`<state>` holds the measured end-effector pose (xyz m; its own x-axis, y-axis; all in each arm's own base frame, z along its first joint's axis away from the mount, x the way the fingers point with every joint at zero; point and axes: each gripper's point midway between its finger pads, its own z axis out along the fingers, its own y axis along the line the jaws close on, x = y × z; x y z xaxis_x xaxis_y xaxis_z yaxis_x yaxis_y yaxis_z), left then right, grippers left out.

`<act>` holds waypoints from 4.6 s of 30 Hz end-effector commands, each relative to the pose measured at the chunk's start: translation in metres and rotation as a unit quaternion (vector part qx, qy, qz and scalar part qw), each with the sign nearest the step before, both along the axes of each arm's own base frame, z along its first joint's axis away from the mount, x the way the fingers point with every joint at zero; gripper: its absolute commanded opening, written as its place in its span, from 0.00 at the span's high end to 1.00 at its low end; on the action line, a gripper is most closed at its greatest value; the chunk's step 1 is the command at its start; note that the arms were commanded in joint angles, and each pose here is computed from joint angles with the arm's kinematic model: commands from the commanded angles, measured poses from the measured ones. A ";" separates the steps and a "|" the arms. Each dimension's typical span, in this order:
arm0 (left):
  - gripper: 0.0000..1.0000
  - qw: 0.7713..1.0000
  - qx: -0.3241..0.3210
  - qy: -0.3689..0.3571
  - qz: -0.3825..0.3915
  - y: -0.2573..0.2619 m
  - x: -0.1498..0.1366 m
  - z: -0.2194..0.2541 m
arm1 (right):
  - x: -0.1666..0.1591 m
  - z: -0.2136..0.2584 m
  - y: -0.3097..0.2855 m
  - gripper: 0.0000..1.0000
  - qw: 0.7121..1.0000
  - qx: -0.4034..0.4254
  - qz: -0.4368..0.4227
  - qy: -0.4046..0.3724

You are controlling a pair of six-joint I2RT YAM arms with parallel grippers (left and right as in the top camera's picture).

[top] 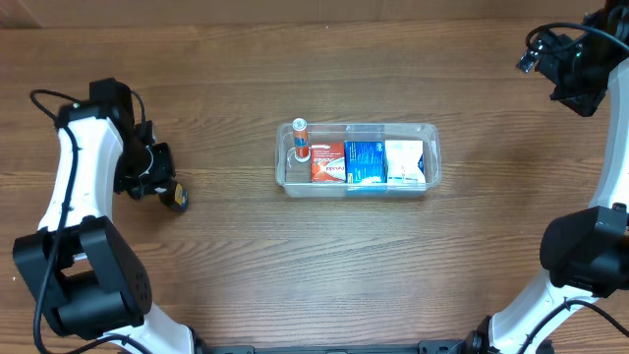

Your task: Pack container

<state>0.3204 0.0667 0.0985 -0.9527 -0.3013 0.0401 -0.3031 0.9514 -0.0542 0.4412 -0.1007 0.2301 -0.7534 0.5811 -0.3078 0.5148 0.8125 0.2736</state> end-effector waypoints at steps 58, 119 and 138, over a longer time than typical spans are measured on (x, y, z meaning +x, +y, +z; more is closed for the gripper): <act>0.52 0.945 0.076 -0.115 -0.297 -0.236 0.036 0.077 | -0.001 0.022 0.001 0.00 1.000 -0.009 0.001 -0.028; 0.00 0.955 0.128 -0.240 0.117 0.023 -0.073 0.236 | -0.167 0.175 0.096 0.00 0.899 -0.198 0.136 -0.365; 0.00 0.955 0.128 -0.240 0.117 0.023 -0.073 0.236 | -0.239 -0.082 0.125 0.00 0.910 -0.129 0.199 -0.340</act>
<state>0.2468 0.0883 0.3332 -0.7518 -0.4470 -0.4848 -0.5042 0.8635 -0.0143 0.2029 0.0225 0.1526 -0.4964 0.1469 -0.8556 -0.0382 0.9809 0.1905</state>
